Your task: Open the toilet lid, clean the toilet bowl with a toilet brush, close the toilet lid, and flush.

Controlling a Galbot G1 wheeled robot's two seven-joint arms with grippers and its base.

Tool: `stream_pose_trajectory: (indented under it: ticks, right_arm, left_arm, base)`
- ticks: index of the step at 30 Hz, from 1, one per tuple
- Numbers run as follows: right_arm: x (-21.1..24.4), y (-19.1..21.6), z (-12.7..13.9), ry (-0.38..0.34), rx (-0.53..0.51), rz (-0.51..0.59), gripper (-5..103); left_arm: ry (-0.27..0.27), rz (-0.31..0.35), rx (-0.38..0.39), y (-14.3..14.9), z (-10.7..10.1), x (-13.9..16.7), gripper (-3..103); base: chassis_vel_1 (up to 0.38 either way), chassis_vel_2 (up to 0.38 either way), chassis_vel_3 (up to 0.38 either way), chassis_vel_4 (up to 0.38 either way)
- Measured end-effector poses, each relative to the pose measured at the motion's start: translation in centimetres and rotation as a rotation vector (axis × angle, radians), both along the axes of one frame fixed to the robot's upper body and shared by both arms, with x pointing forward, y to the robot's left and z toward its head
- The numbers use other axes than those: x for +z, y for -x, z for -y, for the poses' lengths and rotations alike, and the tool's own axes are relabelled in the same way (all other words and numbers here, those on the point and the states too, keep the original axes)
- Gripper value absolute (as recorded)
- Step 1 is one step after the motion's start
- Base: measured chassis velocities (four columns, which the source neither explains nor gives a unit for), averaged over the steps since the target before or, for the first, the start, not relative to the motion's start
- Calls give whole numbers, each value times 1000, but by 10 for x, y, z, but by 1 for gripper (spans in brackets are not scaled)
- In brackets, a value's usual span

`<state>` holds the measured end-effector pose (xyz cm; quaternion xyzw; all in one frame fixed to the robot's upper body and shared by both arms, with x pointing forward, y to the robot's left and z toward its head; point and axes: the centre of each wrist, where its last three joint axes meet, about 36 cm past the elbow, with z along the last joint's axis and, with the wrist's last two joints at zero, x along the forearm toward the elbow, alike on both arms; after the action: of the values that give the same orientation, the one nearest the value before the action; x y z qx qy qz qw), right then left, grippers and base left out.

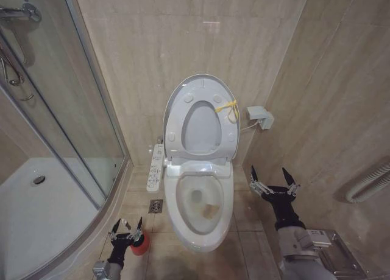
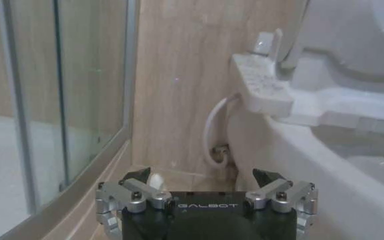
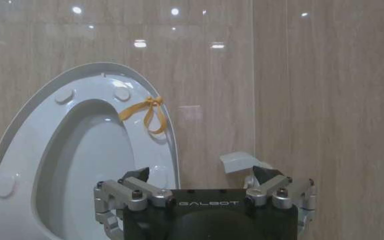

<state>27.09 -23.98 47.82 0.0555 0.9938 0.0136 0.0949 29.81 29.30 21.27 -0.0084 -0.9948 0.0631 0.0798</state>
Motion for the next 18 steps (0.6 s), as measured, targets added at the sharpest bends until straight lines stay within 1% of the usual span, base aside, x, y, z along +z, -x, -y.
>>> stream_pose_trajectory:
  ticks: [8, 11, 16, 18]
  right_arm:
    - [0, 0, 0, 0, 0, 0, 100]
    - [0, 0, 0, 0, 0, 0, 100]
    - [0, 0, 0, 0, 0, 0, 100]
    - [0, 0, 0, 0, 0, 0, 100]
  left_arm:
    - [-23, -42, 29, -3, -14, -13, 100]
    - [-27, -53, 6, -6, -21, -24, 100]
    - [-25, -60, -8, -9, -26, -37, 100]
    - [-23, -68, -21, -12, -31, -45, 100]
  base:
    - [0, 0, 0, 0]
    - [0, 0, 0, 0]
    - [0, 0, 0, 0]
    - [0, 0, 0, 0]
